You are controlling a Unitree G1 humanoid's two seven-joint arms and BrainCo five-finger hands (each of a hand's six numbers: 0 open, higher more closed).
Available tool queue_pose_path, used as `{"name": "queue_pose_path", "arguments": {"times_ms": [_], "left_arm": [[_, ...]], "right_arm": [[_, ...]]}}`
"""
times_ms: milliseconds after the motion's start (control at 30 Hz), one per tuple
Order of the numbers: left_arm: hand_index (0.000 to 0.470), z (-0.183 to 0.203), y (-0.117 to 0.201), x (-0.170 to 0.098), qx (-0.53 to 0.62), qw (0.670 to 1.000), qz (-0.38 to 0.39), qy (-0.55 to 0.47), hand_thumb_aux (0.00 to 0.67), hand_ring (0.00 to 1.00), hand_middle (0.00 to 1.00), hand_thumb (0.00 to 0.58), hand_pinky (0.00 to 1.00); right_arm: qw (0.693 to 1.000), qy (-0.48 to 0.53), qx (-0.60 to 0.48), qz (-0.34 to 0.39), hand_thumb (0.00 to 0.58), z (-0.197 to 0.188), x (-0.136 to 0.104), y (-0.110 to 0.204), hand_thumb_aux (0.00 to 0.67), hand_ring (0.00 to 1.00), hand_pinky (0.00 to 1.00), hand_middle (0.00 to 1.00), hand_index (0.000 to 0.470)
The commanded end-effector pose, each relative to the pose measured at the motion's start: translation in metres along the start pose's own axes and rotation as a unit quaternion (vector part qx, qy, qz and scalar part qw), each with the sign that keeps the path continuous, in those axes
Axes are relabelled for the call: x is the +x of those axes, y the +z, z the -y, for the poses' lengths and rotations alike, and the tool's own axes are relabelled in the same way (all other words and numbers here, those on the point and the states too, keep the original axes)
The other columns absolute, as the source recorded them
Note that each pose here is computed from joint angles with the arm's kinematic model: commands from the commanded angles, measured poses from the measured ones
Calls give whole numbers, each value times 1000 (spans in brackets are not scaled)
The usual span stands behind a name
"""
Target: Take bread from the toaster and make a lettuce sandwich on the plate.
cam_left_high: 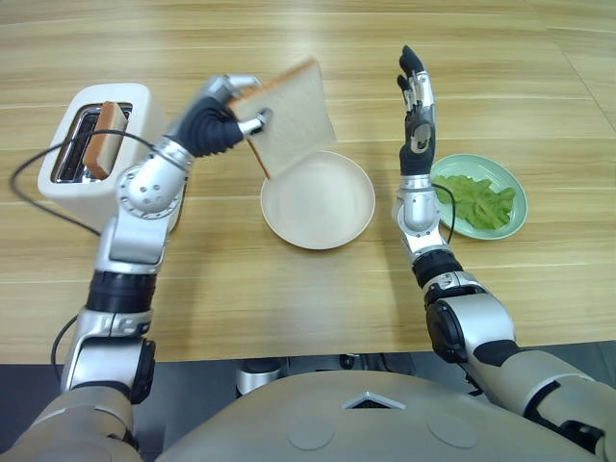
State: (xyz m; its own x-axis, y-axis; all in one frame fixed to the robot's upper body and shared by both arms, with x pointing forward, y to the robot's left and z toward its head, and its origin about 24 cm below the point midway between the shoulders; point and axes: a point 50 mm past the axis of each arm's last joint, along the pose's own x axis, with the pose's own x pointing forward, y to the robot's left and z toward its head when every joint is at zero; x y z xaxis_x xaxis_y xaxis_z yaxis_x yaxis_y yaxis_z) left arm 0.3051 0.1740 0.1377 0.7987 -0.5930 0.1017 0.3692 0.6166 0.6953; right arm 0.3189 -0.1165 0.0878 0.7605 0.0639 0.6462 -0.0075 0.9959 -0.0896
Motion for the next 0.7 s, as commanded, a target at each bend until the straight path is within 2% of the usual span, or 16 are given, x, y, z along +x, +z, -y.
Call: {"name": "queue_pose_path", "arguments": {"times_ms": [33,300,700], "left_arm": [[460,30,-18,12,-62,993,0,-103,670,1000,1000,580,1000],[460,64,-42,31,-80,975,-30,-207,670,1000,1000,580,1000],[460,71,-51,37,-39,973,-44,-223,670,1000,1000,580,1000]], "right_arm": [[1000,-3,3,-8,0,-2,3,-2,0,0,0,0,0],[1000,8,4,-7,0,-7,3,-2,0,0,0,0,0],[1000,19,4,-7,0,-11,1,-2,0,0,0,0,0]]}}
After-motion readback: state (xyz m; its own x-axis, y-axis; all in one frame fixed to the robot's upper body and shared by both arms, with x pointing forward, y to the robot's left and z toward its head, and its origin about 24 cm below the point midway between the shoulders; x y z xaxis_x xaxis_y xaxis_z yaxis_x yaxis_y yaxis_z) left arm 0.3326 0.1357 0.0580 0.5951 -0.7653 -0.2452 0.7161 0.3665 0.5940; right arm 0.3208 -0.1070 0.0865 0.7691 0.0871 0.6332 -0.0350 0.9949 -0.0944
